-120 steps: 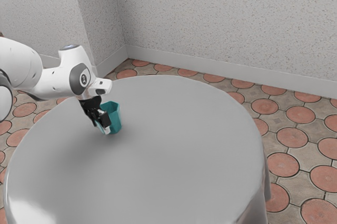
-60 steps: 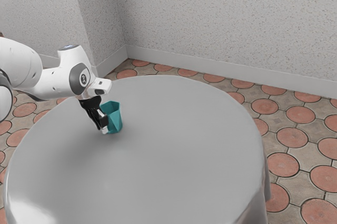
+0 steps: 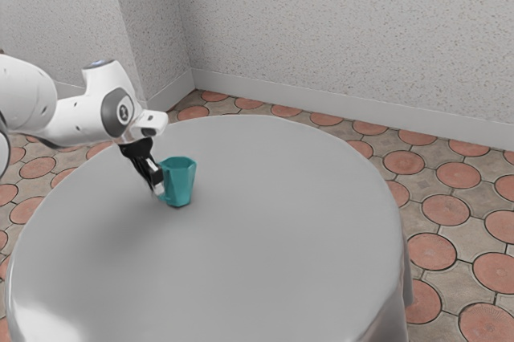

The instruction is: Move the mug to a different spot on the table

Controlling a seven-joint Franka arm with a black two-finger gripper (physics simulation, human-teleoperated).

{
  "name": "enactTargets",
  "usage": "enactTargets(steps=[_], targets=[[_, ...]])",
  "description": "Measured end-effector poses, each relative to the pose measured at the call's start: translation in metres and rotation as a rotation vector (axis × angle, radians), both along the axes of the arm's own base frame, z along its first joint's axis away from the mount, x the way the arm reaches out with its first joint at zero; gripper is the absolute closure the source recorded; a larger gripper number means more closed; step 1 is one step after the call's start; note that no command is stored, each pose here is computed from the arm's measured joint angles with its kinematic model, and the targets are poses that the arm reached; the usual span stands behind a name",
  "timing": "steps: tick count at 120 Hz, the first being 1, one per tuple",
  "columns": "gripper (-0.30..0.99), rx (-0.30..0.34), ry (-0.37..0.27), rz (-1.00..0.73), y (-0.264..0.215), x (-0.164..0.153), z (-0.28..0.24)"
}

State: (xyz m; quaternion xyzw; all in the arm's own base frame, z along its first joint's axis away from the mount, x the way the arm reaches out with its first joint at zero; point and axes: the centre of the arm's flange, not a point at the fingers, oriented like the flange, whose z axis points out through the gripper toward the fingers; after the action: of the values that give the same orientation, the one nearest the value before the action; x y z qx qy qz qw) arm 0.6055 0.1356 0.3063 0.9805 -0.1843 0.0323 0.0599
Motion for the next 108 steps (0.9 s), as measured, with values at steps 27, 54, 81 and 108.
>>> enactTargets(steps=[27,54,81,108], targets=[[0.64,-0.013,-0.035,-0.006,-0.007,0.002,0.018],[0.65,-0.026,-0.061,-0.02,-0.029,-0.007,0.017],[0.66,-0.067,-0.171,0.013,-0.05,-0.038,0.029],[0.67,-0.152,-0.289,0.13,-0.056,-0.063,0.014]])
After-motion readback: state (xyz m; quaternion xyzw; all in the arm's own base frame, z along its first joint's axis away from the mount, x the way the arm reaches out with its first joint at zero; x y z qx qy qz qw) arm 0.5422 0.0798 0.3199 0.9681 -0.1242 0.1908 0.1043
